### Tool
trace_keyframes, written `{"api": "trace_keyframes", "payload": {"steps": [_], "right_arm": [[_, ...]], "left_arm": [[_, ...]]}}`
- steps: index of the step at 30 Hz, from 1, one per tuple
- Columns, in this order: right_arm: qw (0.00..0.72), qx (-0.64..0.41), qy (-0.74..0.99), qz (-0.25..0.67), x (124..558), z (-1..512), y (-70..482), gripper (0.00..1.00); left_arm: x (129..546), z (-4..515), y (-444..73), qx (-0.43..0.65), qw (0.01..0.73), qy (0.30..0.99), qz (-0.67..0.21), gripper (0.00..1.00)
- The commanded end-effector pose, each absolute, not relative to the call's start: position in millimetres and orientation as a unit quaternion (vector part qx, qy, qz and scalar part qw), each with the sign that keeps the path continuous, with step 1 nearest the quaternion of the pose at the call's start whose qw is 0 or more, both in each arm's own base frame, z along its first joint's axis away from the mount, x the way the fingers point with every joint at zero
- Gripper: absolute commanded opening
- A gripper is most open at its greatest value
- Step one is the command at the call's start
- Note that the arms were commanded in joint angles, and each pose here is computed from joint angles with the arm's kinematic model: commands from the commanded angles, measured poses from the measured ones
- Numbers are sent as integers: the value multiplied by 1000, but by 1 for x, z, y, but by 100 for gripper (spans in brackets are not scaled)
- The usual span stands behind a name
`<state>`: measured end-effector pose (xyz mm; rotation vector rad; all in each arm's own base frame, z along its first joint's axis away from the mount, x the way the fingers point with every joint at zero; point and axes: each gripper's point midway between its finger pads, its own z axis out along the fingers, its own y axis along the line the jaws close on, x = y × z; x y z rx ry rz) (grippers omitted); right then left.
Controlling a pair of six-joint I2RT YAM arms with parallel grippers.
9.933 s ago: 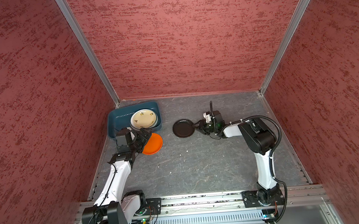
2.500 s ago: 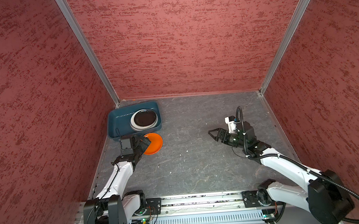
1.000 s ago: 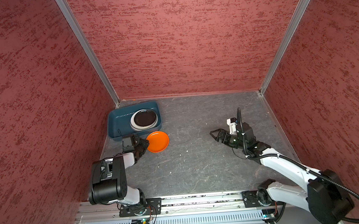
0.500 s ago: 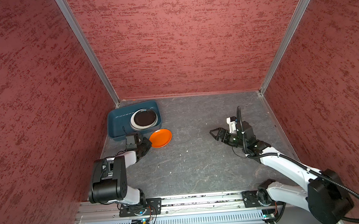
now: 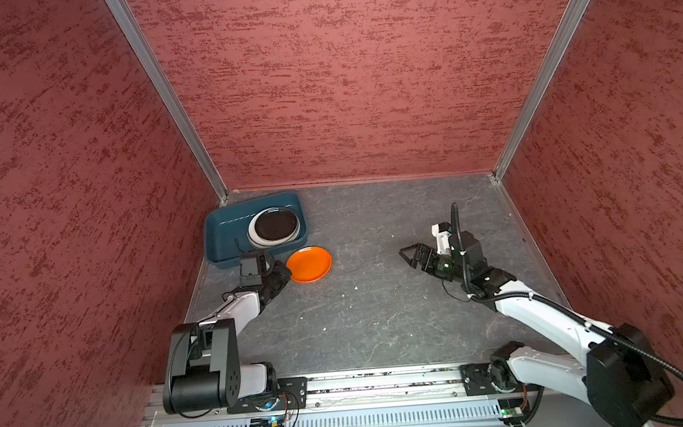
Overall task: Place the plates into the plastic bin on the countertop
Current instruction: 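Grip the orange plate rim with the left gripper and tilt it up, then carry the orange plate into the teal bin and lower it onto the stack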
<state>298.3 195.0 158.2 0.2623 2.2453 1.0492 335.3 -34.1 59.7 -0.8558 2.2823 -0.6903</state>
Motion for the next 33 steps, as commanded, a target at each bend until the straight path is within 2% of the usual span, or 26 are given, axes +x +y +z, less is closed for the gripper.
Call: {"api": "trace_keyframes", "payload": {"steps": [1,12,17,26,33], "right_arm": [[337,100,848,397,301,165,192,99],[337,100,845,403,302,167,194,99],[340,92,840,413,301,174,197,99],[398,1,773,494,282,232,213,99],[416,-25,763,494,271,247,211,99]], "left_arm": [[340,79,-38,-315,312,854,-272,0],[332,129,-50,-300,342,840,-297,0],[333,150,-39,-302,364,837,-276,0],[367,181,-9,-333,401,812,-263,0],[401,174,18,-362,391,808,-251,0]]}}
